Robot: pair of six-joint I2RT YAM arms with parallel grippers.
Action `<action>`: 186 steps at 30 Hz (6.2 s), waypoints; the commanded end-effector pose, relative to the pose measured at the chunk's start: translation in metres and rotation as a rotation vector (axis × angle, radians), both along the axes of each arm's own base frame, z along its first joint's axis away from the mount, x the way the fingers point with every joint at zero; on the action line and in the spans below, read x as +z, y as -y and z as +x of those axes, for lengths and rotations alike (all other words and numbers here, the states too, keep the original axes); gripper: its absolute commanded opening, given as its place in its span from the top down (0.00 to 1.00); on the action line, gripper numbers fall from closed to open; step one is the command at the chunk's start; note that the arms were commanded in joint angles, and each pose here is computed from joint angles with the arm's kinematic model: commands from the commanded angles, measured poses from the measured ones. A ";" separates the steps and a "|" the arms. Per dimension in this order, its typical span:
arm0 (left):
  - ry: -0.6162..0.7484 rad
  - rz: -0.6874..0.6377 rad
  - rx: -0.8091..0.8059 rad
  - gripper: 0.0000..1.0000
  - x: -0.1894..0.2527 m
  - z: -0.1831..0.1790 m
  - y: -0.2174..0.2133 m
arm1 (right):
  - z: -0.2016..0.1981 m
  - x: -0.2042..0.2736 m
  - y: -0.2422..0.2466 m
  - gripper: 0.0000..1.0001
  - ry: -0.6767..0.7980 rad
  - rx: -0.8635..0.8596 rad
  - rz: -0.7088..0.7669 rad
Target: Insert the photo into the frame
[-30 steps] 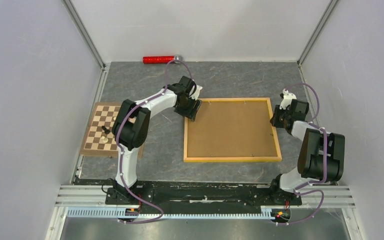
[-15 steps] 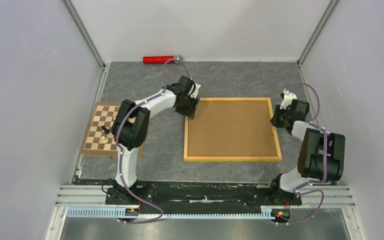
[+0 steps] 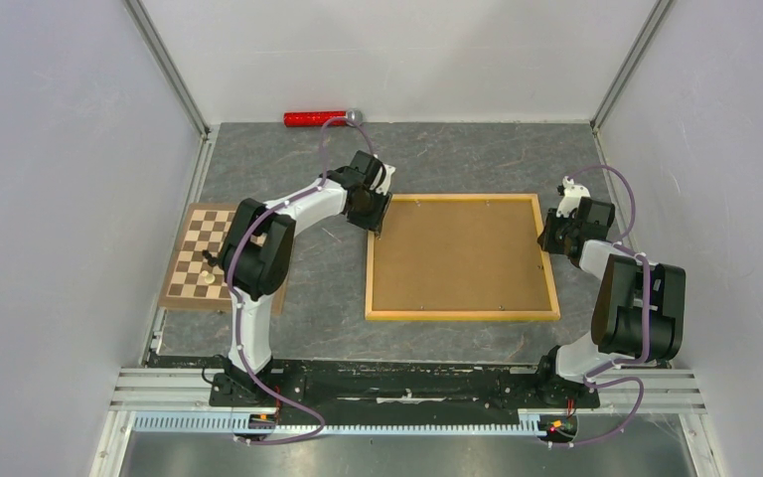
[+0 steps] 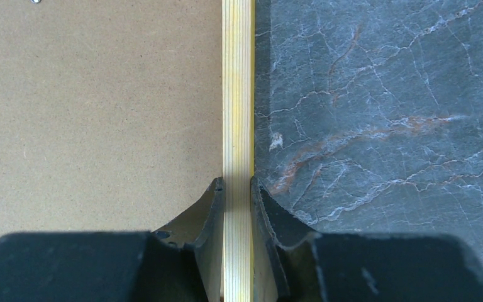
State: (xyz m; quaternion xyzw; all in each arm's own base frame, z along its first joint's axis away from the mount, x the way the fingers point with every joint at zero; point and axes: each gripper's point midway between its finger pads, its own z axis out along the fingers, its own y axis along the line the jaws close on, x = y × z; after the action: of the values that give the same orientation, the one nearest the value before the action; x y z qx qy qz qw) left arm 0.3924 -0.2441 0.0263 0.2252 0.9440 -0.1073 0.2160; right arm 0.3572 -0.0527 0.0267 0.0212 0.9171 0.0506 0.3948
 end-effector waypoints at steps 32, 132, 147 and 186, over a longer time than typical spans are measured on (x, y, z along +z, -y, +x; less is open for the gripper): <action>-0.125 -0.077 -0.208 0.65 -0.005 -0.033 0.018 | 0.012 0.003 -0.004 1.00 0.034 0.027 0.021; 0.193 0.150 -0.972 0.25 0.043 -0.141 0.162 | 0.096 0.028 -0.035 0.53 0.122 -0.097 0.216; 0.228 0.154 -1.006 0.21 0.049 -0.140 0.160 | 0.060 0.110 -0.028 0.21 0.265 0.039 0.002; 0.133 0.154 -1.016 0.28 0.006 -0.138 0.164 | 0.001 0.079 -0.011 0.18 0.201 0.066 -0.148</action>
State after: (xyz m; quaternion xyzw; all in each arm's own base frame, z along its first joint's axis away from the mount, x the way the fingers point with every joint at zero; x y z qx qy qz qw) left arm 0.2475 -0.3942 0.0277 0.6815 0.7062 -0.1050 0.1610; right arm 0.3547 -0.0412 0.1063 -0.0401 0.8775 -0.0047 0.4778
